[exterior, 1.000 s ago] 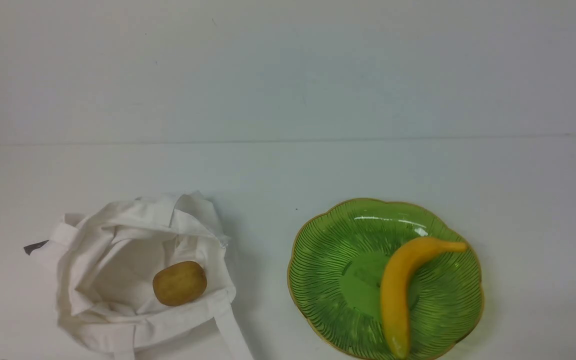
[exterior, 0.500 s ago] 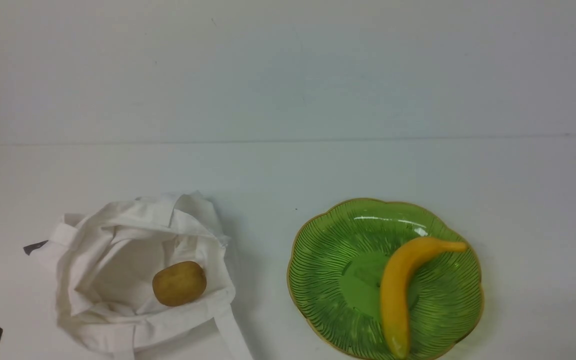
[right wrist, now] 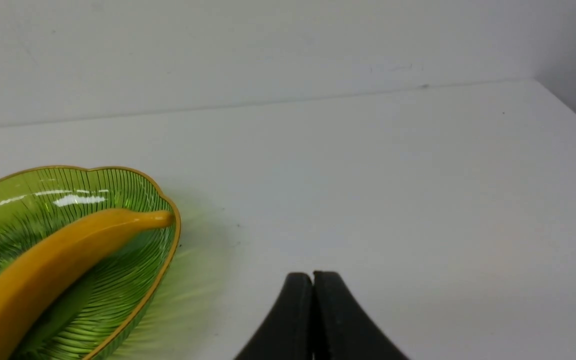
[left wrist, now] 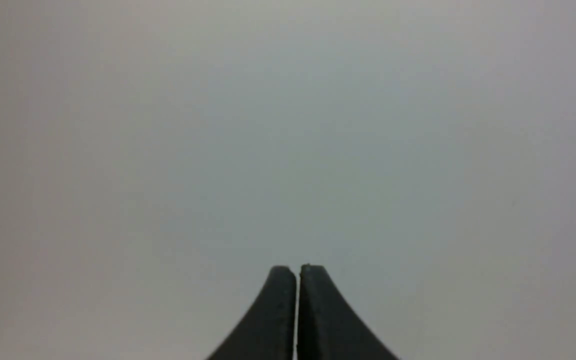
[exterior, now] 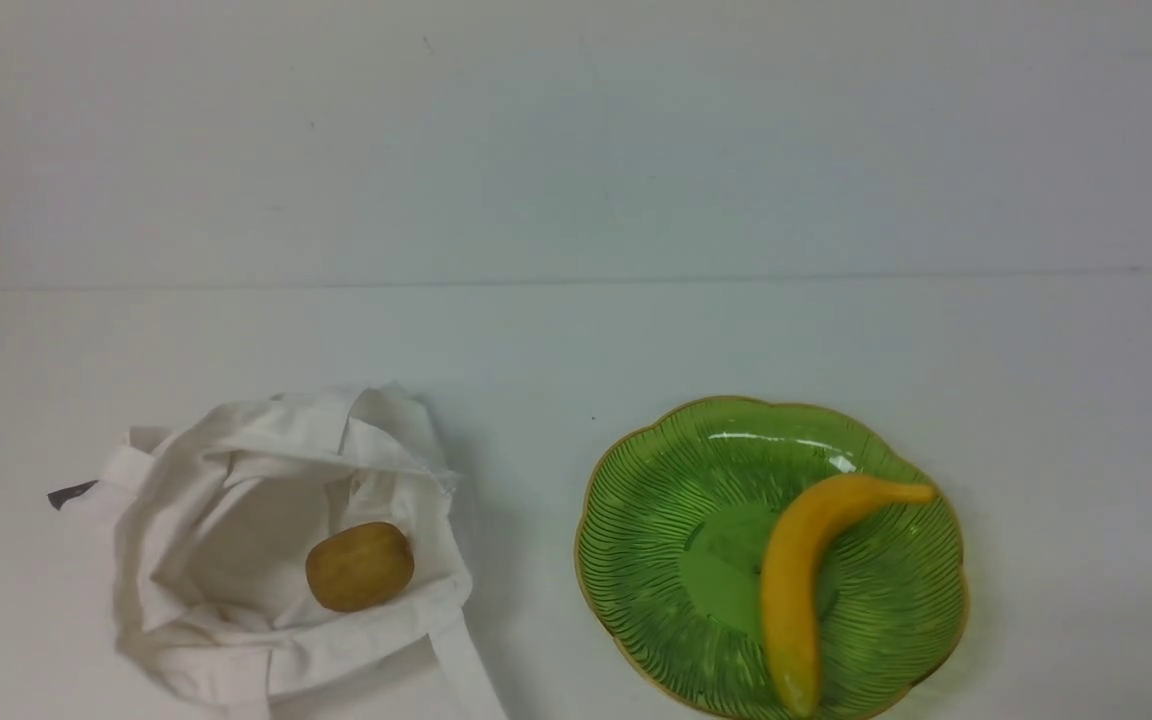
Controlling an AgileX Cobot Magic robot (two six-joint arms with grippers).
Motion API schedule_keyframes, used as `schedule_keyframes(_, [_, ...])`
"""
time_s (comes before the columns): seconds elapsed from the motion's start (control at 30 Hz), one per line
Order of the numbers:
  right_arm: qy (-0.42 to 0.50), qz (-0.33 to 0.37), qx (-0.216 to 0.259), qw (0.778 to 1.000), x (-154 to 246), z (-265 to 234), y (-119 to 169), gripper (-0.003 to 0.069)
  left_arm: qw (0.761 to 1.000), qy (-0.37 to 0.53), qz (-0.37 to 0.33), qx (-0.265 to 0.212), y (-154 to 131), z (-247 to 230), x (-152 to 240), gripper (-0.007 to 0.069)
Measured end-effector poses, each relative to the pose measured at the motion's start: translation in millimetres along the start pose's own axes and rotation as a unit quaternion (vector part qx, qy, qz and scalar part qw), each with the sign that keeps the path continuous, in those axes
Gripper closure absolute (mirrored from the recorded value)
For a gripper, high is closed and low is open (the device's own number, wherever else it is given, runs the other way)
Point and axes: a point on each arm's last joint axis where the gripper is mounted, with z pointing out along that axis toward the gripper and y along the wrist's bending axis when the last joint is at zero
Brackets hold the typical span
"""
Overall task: Take the fruit out of the cloth bag on the white table and place them on a plate.
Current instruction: 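Reach into the cloth bag and grasp the kiwi with the left gripper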
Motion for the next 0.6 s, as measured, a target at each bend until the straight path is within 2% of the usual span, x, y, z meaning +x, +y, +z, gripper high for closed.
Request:
schedule_keyframes(0.1, [0.0,0.0,0.0,1.0,0,0,0,0.0671,0.987,0.152,0.047,-0.035,0,15,-5,0.0633])
schedule_keyframes(0.13, [0.0,0.0,0.0,1.0,0,0,0,0.0671,0.972,0.221,0.064,-0.045,1,23,-3,0.0633])
schedule_keyframes(0.2, [0.0,0.0,0.0,1.0,0,0,0,0.0671,0.939,0.327,0.09,-0.053,2,34,3,0.0633])
schedule_keyframes(0.3, [0.0,0.0,0.0,1.0,0,0,0,0.0671,0.855,0.501,0.131,-0.024,5,64,26,0.0633])
schedule_keyframes(0.33, [0.0,0.0,0.0,1.0,0,0,0,0.0671,0.851,0.506,0.138,-0.017,4,66,27,0.0633])
schedule_keyframes(0.37, [0.0,0.0,0.0,1.0,0,0,0,0.0671,0.832,0.535,0.144,0.017,2,77,36,0.0633])
schedule_keyframes(0.43, [0.0,0.0,0.0,1.0,0,0,0,0.0671,0.821,0.55,0.148,0.046,0,84,42,0.0633])
schedule_keyframes(0.5, [0.0,0.0,0.0,1.0,0,0,0,0.0671,0.794,0.565,0.175,0.137,-10,101,57,0.0633])
schedule_keyframes(0.6, [0.0,0.0,0.0,1.0,0,0,0,0.0671,0.772,0.562,0.198,0.222,-24,118,73,0.0633])
